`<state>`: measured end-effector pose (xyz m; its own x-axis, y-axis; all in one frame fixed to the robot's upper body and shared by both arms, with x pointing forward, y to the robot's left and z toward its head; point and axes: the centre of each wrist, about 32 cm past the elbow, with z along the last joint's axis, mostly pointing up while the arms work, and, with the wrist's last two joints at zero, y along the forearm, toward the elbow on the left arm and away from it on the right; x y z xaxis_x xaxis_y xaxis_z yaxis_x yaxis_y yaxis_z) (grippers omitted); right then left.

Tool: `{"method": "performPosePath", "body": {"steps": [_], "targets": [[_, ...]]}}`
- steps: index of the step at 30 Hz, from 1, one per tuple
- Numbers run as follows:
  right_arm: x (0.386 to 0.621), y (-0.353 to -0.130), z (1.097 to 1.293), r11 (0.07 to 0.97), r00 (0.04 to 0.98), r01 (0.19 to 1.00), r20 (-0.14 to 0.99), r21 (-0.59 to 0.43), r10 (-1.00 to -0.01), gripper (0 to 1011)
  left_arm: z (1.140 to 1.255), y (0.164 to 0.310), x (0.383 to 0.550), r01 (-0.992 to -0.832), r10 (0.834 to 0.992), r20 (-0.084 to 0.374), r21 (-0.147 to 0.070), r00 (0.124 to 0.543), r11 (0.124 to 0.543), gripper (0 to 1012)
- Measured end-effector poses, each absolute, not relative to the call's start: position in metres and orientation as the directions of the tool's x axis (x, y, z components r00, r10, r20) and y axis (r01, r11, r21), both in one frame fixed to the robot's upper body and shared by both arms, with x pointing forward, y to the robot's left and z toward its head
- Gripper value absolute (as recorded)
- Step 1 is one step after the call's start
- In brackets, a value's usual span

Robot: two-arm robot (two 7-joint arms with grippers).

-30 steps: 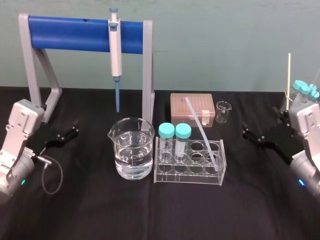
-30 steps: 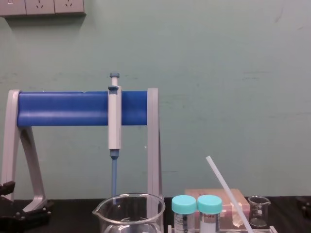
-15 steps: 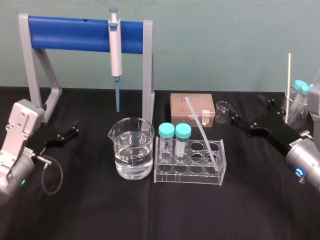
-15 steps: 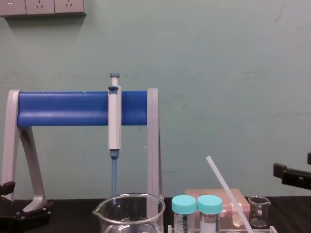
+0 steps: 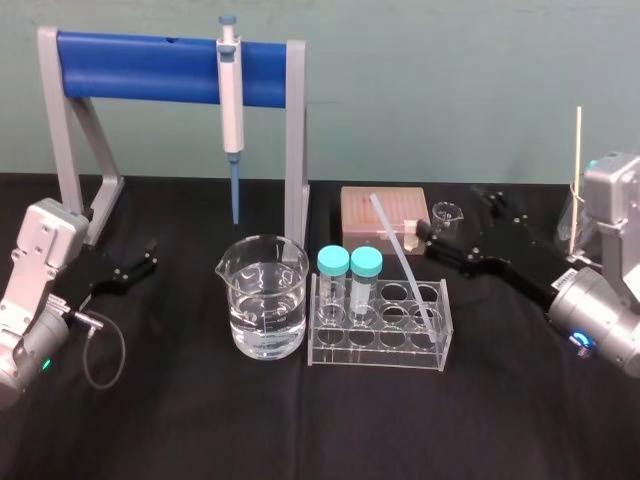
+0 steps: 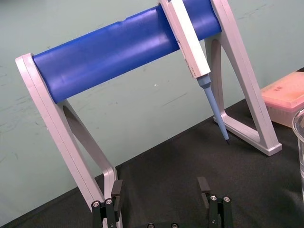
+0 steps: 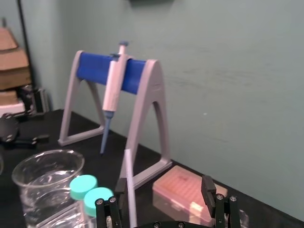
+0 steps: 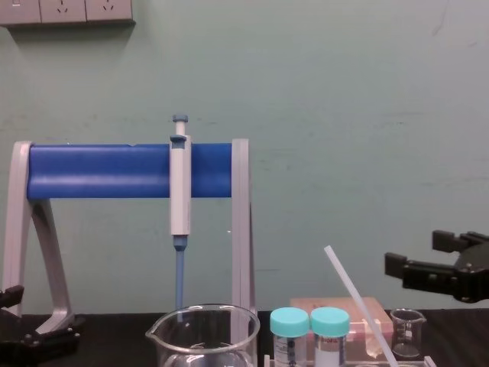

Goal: Pick up the stirring rod with one hand, then place it down.

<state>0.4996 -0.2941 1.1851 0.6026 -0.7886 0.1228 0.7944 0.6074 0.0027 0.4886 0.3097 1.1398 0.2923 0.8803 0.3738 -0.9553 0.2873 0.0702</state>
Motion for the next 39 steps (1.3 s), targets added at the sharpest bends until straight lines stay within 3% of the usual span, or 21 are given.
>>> {"method": "performPosePath", "body": {"steps": [14,39], "targets": [[0.514,-0.285,1.193,0.677,0.676,0.733,0.164,-0.059,-0.718,1000,1.140,0.310,0.489,-0.955,0.880,0.374,0.070,0.292,0.287,1000],[0.535,-0.270,1.200,0.669,0.679,0.734,0.147,-0.121,-0.719,1000,1.140,0.310,0.489,-0.955,0.880,0.374,0.070,0.292,0.287,1000]]}}
